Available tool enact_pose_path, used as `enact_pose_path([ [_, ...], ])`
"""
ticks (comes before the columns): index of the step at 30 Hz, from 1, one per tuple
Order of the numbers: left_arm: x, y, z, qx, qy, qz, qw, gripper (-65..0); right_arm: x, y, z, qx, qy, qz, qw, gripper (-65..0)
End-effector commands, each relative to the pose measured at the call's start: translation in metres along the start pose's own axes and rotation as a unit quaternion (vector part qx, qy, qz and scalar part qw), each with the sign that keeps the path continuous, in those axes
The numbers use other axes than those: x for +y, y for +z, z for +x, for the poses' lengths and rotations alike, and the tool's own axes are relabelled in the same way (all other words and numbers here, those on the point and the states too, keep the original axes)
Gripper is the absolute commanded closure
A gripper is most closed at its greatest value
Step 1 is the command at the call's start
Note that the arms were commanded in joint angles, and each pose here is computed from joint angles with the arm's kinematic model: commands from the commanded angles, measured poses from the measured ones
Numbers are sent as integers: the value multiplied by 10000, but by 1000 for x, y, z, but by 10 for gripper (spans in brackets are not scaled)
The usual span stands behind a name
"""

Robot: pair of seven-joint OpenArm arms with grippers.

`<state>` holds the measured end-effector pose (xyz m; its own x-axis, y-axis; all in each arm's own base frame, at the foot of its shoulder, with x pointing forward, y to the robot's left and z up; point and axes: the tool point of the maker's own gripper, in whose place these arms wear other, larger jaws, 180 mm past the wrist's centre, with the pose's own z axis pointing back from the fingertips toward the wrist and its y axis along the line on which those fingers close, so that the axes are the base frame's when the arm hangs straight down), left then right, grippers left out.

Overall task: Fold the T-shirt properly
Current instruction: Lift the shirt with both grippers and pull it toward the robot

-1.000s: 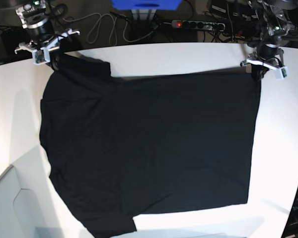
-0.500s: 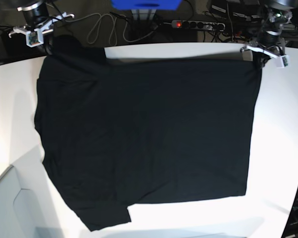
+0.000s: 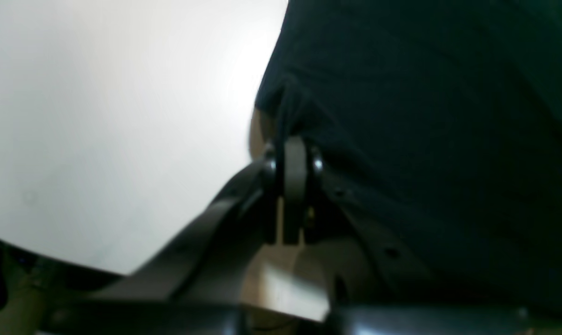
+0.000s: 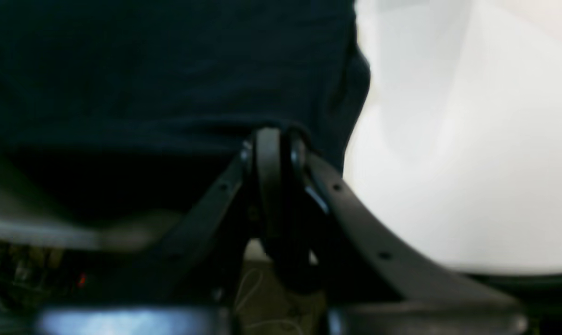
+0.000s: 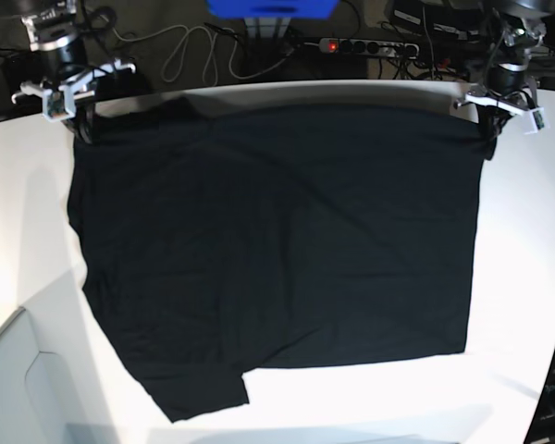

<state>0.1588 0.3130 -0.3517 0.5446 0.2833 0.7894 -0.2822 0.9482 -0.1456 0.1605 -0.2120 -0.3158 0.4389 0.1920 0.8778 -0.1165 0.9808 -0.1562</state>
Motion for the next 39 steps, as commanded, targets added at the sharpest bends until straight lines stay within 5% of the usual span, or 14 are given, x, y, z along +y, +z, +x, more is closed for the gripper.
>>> enact_pose_path([
  [1,-4,0,23,-356,-89,-77,9993,0,-2,-2,16,-291,42,11,9996,-3],
  [20,-26,-43,116,-1046,-432,-186,9934,0,6,-110,100,-643,-4,172,9978,-3],
  [39,-11,-87,115,-889,55,-85,9960,0,-20,-193,104,-434,-516,69,9977,-3],
])
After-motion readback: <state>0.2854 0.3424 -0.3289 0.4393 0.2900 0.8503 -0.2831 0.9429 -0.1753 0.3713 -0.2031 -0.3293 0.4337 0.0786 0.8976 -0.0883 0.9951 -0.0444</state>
